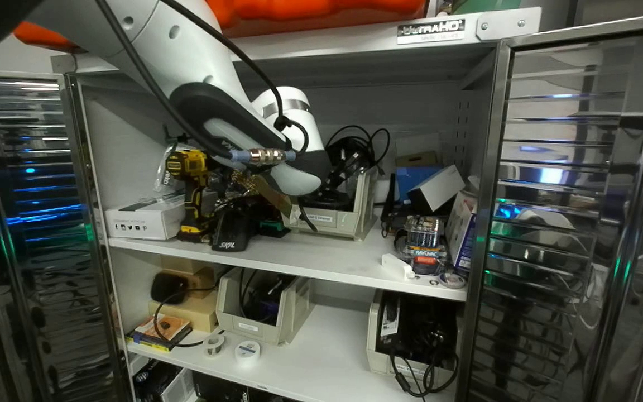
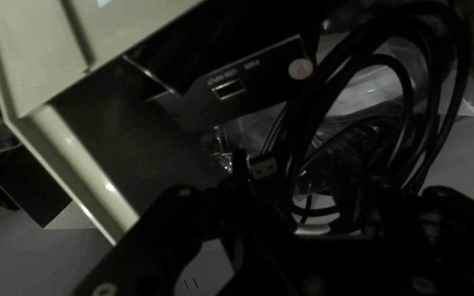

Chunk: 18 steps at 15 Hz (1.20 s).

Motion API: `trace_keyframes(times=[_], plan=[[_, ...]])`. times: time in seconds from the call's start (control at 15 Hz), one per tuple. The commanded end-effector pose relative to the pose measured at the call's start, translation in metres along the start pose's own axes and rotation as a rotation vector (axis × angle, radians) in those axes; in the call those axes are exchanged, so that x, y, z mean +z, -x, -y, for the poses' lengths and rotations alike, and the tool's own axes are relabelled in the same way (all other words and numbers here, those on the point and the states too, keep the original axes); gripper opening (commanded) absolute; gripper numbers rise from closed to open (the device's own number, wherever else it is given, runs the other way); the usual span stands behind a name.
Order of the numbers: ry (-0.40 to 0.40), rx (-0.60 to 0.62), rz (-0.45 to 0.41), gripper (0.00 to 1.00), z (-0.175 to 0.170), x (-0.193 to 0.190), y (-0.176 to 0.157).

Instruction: Put the cable in the storage box

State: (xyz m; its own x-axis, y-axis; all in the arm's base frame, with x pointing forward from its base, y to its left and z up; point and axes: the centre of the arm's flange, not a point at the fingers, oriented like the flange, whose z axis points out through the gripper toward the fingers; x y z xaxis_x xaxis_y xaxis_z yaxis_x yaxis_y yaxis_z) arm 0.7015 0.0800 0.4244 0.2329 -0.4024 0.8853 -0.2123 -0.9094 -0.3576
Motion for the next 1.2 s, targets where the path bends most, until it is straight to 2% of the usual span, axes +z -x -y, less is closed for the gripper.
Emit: trace_keyframes(times=[0.0, 0.13, 0.33, 0.6, 1.13], plan=[[-0.020, -0.023, 0.027, 0.88, 0.009, -0.033, -0.015], [-0.010, -0.033, 0.059, 0.99, 0.007, -0.059, -0.014], [0.021, -0.023, 0.160, 1.00, -0.006, -0.103, -0.008], [0.051, 0.006, 0.383, 1.00, -0.036, -0.158, 0.002], [-0.020, -0.007, 0.848, 1.00, -0.091, -0.233, 0.067]])
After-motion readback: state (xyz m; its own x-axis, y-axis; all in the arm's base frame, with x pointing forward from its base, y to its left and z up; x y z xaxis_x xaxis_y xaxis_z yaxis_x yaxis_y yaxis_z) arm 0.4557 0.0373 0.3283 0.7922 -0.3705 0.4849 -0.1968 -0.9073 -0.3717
